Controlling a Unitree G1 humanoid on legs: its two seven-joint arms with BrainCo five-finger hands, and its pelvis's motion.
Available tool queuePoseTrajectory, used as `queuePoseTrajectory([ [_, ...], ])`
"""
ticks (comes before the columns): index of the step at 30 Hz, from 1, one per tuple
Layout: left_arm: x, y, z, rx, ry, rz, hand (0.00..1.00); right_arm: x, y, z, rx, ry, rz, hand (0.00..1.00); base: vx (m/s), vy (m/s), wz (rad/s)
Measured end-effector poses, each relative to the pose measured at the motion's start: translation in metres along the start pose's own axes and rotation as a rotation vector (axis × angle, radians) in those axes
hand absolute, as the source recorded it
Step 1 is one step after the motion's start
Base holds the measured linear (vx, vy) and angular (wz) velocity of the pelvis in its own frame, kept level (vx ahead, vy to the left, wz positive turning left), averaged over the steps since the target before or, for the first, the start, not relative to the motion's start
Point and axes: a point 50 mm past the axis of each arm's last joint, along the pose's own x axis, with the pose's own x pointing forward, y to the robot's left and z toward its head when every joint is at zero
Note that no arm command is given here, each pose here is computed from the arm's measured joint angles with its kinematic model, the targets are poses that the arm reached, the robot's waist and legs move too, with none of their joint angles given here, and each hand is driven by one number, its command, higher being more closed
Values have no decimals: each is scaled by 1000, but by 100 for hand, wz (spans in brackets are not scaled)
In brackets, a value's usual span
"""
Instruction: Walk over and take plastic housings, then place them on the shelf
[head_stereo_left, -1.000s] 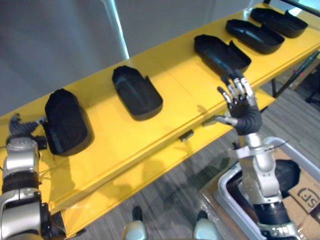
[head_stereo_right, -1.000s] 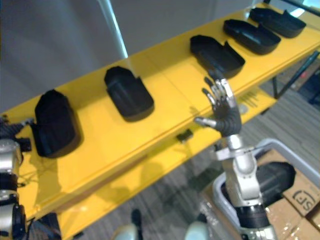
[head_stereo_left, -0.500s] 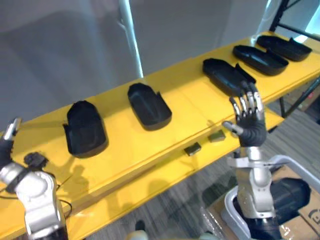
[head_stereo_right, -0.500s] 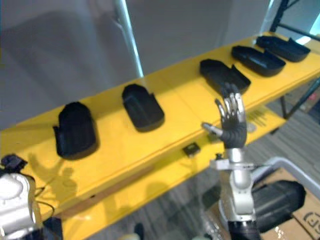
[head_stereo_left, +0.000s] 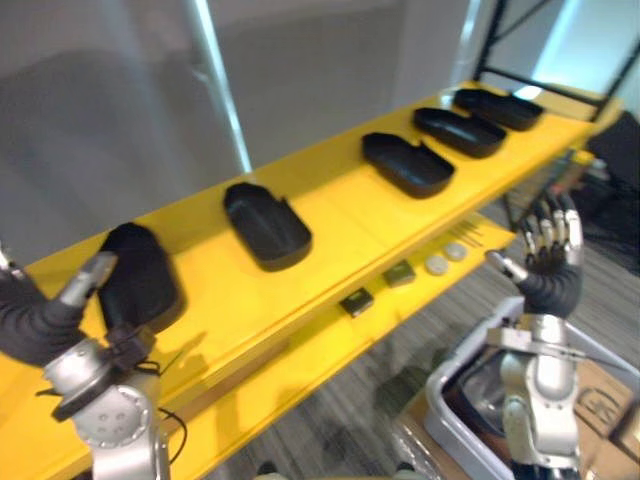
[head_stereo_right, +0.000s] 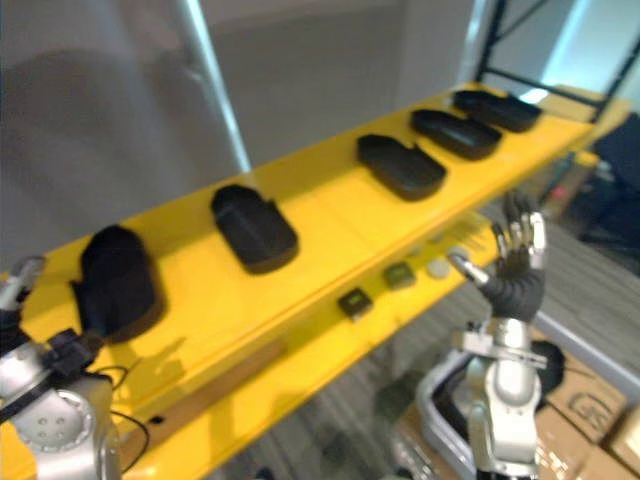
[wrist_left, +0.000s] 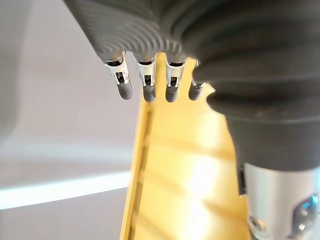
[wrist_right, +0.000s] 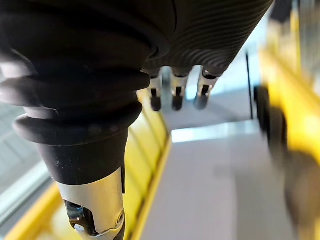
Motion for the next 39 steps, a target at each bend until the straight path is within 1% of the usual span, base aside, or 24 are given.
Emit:
queuePoseTrajectory([
  [1,-1,-3,-2,-8,13,-11,0,-3,-4,0,-10,7,-13,0,-12,-12,-77],
  [2,-5,-13,-10,-48,65,-49,0,-13,-16,3,-41,21,-63,0,-6,-5,-61],
  [4,-9,-26,-16,-110,118,-81,0,-22,-27,8,-67,22,-112,0,13,-1,-65],
  [6,-15,-42,-20,-161,155,-134,0,-31,-36,10,-88,28,-155,0,38,-4,-59],
  [9,-21,-65,-29,-205,218,-218,0,-41,-41,15,-90,11,-220,0,52,-4,-44],
  [12,-20,-76,-33,-230,226,-240,0,-42,-40,19,-77,-26,-246,0,35,6,-38],
  [16,-19,-81,-31,-247,219,-228,0,-40,-38,20,-84,-43,-244,0,32,14,-17],
  [18,-18,-79,-32,-236,218,-210,0,-36,-34,20,-69,-57,-228,0,27,31,-32],
  [20,-16,-69,-33,-199,216,-156,0,-25,-24,23,-43,-103,-162,0,-27,80,-68],
  [22,-15,-47,-34,-126,221,-79,0,-6,-11,33,-20,-196,-66,0,-126,195,-94],
  [26,-5,-14,-31,-26,164,45,0,11,8,39,36,-257,6,0,-173,238,-36],
  [28,-2,-1,-29,-1,133,114,0,19,21,39,65,-276,49,0,-122,178,0],
  [31,2,3,-12,-32,35,131,0,32,31,35,78,-275,78,0,-56,95,10],
  [34,10,-1,5,-85,-72,124,0,39,30,28,70,-239,39,0,-44,83,-10],
  [35,13,-4,8,-105,-97,118,0,35,25,22,61,-203,6,0,-86,142,-48],
  [37,13,-7,8,-108,-91,91,0,13,14,6,69,-97,-55,0,-147,197,-71],
  [39,10,-8,5,-85,-52,57,0,-10,5,1,64,-26,-70,0,-209,173,-110],
])
